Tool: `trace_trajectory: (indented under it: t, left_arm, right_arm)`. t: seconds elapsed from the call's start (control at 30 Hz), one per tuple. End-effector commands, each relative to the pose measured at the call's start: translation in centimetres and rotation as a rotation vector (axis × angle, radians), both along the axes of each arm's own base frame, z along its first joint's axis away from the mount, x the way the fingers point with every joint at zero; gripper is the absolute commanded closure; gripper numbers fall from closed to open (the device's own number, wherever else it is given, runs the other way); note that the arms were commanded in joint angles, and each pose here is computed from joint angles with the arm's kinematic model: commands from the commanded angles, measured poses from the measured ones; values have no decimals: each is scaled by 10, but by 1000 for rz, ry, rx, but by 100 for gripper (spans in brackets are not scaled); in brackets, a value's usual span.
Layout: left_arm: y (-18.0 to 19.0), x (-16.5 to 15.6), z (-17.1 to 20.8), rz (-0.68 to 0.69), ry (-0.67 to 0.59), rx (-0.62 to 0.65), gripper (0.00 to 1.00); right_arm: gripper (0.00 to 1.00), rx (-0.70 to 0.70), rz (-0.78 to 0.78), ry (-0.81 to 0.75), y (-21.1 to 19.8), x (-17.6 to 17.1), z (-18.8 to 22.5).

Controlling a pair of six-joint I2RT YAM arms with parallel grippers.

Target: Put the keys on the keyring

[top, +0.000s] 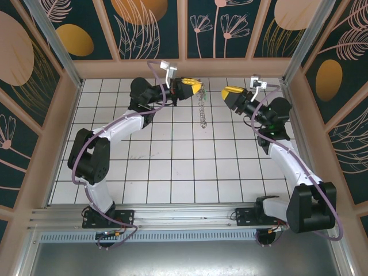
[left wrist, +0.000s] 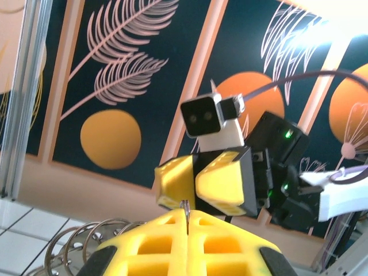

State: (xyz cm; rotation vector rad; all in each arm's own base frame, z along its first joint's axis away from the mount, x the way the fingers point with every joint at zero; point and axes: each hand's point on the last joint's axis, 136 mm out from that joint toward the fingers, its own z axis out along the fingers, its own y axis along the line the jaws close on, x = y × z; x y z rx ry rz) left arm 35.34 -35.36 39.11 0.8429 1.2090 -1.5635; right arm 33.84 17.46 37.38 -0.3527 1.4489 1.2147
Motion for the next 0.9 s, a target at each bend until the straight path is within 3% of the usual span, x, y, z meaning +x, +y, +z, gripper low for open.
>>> trace_trajectory:
  t: [0.0, 0.27, 0.87]
  left_arm:
    - [22, -26, 53, -17, -106, -185, 100]
    - [26, -29, 59, -79, -78, -263, 100]
    - [19, -29, 51, -90, -59, -223, 100]
  right_arm:
    - [63, 75, 38, -127, 3, -21, 34]
    - [58, 117, 91, -177, 18, -30, 52]
    - [58, 110, 248, -224, 64, -35, 66]
